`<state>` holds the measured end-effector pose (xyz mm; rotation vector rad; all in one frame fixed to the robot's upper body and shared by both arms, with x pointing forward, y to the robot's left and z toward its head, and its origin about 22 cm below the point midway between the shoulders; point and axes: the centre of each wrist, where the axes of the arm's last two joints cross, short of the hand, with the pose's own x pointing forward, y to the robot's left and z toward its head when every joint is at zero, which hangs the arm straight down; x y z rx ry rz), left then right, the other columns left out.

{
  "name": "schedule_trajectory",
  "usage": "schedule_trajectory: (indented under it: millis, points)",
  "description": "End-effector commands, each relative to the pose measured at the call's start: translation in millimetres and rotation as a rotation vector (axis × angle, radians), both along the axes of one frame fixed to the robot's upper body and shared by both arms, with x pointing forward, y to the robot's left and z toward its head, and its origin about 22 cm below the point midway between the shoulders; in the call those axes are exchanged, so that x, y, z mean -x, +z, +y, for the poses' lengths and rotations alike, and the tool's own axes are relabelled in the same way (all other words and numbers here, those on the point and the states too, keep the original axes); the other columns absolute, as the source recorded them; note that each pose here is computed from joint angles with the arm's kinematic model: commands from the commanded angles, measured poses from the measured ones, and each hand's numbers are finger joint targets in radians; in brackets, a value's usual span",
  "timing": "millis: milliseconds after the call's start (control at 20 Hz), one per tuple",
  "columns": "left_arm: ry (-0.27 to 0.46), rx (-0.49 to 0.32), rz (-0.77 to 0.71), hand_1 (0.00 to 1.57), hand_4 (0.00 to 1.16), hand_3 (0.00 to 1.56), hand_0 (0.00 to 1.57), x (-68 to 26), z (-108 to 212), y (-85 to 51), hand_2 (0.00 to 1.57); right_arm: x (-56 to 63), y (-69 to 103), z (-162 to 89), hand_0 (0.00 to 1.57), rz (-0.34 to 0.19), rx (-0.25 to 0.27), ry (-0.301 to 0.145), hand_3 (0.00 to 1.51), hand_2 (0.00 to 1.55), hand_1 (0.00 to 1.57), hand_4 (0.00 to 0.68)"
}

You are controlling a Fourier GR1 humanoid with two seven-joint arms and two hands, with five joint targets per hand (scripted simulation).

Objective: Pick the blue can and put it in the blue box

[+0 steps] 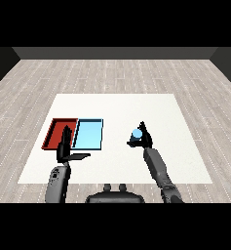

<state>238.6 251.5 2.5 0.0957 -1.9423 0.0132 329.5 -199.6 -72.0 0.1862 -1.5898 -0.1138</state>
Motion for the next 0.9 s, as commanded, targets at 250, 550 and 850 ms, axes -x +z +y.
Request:
schedule_trajectory:
  millis: [250,550,850]
  points:
    - [-0.009,0.011,0.001,0.00,0.00,0.00,0.00,15.8,14,-7.6,0.00,-3.5,2.0,9,0.00,0.012,-0.015,-0.048,0.00,0.00,0.00,0.000]
    - [-0.019,0.022,-0.004,0.00,0.00,0.00,0.00,3.6,21,-13.7,0.00,-13.4,3.4,22,1.47,0.096,0.114,-0.134,1.45,1.47,1.47,0.536]
    - [-0.010,0.002,-0.004,0.00,0.00,0.00,0.00,17.1,-11,5.8,0.00,-4.7,-10.7,23,1.46,0.044,0.138,-0.099,1.42,1.45,1.46,0.523]
